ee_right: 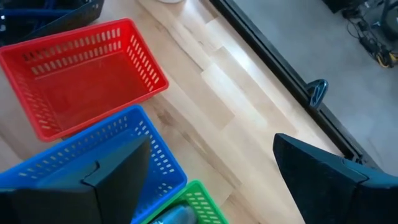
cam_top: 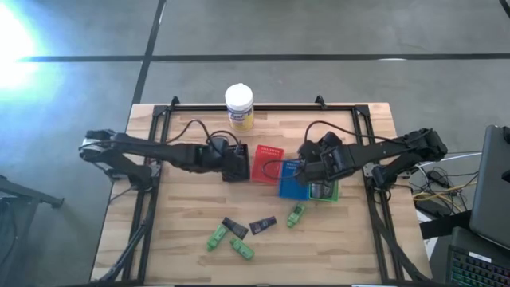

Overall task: Pick & Place Travel size toiletries
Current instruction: Put the blue razor into the black bin, then put the green shampoo into the blue bin

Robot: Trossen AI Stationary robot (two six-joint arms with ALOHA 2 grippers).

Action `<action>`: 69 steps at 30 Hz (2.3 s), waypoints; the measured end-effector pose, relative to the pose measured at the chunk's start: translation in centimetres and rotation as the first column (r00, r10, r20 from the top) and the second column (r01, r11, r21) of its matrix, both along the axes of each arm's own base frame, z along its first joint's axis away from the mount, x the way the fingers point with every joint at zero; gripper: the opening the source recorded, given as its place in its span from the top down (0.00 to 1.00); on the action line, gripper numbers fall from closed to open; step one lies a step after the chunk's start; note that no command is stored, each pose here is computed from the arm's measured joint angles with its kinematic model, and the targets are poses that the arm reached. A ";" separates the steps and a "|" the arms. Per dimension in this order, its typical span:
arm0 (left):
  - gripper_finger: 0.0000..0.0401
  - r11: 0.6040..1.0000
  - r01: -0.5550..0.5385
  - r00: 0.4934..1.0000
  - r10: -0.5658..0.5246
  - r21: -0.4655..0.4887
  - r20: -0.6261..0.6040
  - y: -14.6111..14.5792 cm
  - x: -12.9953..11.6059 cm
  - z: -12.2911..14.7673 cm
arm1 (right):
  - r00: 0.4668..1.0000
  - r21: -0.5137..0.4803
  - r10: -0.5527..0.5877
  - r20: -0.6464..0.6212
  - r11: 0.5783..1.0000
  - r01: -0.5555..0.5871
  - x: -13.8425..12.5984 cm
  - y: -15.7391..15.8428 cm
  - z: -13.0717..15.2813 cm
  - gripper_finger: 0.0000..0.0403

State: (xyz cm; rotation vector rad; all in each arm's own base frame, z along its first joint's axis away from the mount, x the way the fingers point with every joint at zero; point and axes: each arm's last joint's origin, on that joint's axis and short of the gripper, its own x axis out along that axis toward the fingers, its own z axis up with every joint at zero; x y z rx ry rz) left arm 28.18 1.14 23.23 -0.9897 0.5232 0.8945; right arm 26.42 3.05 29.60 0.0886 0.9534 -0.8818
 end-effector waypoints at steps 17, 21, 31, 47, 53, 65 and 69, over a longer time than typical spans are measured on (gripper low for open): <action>0.75 0.995 -0.068 0.997 0.065 -0.068 -0.042 0.8 0.0 -4.0 | 1.000 -0.022 -0.005 -0.001 1.000 0.005 0.0 -0.2 0.0 0.16; 0.71 0.998 -0.036 0.999 0.034 -0.059 -0.038 0.8 0.0 -3.5 | 1.000 -0.013 0.019 -0.021 1.000 -0.019 0.0 -0.2 0.0 0.19; 0.70 0.817 0.559 0.829 -0.547 0.140 -0.119 -1.9 0.3 -0.5 | 0.979 0.112 0.176 -0.107 0.980 -0.165 0.1 0.2 -0.2 0.22; 0.66 0.335 0.941 0.318 -0.924 -0.044 -0.213 -11.8 -3.6 -2.8 | 0.857 0.311 0.507 0.093 0.803 -0.509 3.3 4.2 -1.5 0.14; 0.54 0.401 0.910 0.379 -0.907 -0.102 -0.184 -12.7 -4.2 -3.1 | 0.830 0.359 0.556 0.040 0.768 -0.531 3.9 6.7 -3.7 0.10; 0.46 0.397 0.906 0.367 -0.909 -0.146 -0.196 -13.7 -5.1 -3.3 | 0.477 0.361 0.870 -0.121 0.486 -0.796 3.2 11.6 -5.9 0.13; 0.46 0.404 0.905 0.374 -0.905 -0.135 -0.201 -13.7 -5.0 -3.3 | 0.313 0.417 0.938 -0.147 0.346 -0.841 3.3 12.4 -7.2 0.15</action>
